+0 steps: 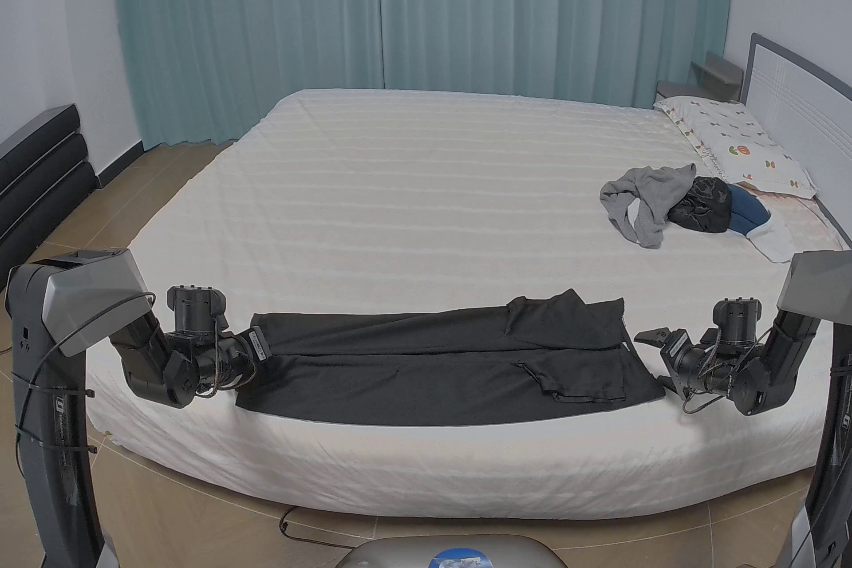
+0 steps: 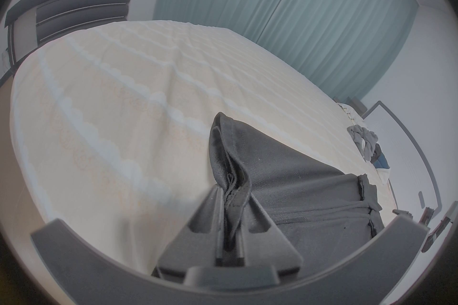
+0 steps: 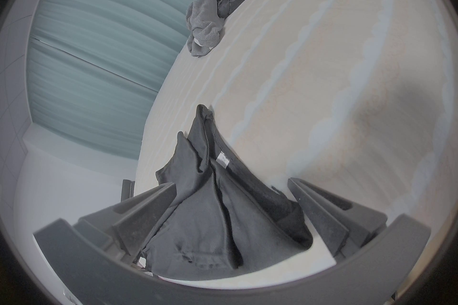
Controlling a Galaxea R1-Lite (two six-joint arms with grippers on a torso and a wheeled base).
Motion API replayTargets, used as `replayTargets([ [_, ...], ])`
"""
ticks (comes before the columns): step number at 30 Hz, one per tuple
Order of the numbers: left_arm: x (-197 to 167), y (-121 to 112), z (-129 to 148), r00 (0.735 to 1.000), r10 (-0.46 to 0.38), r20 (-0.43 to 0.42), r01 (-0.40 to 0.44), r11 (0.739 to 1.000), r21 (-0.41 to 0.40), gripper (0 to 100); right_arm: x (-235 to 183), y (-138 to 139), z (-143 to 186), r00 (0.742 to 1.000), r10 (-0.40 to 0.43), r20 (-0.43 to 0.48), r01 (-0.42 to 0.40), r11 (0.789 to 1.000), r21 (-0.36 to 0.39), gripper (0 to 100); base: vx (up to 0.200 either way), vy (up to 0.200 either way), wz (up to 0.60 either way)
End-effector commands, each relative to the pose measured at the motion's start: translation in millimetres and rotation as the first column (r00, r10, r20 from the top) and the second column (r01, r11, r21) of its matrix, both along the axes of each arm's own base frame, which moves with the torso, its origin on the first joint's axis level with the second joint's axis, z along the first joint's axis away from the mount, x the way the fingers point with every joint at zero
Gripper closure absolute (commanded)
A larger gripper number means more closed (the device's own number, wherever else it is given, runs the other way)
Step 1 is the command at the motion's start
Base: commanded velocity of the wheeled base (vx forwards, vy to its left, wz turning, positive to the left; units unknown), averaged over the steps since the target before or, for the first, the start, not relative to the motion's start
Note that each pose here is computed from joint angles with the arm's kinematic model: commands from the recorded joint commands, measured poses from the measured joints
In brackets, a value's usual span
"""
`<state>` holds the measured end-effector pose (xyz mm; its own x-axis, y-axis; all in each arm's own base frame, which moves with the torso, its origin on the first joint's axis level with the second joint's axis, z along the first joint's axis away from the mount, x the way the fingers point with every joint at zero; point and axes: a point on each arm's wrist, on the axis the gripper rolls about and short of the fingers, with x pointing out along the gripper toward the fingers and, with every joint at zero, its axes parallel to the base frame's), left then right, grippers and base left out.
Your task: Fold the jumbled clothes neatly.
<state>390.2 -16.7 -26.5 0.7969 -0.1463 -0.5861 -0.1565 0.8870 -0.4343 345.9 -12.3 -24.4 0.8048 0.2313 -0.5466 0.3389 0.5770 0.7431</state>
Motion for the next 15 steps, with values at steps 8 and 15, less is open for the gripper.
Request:
replayTargets([
  [8, 9.2, -4.3, 7.6, 0.999, 0.015, 0.039, -0.014, 0.999, -0.035, 100, -0.6, -0.1, -2.6, 1.000, 0.000, -0.008, 0.000, 1.000, 0.001, 0, 0.000, -0.075, 0.00],
  [15, 8.9, -12.1, 10.7, 0.999, 0.008, 0.045, -0.006, 0.999, -0.038, 100, -0.6, 0.0, -2.0, 1.000, 0.000, -0.006, 0.000, 1.000, 0.003, 0, 0.000, -0.200, 0.00],
])
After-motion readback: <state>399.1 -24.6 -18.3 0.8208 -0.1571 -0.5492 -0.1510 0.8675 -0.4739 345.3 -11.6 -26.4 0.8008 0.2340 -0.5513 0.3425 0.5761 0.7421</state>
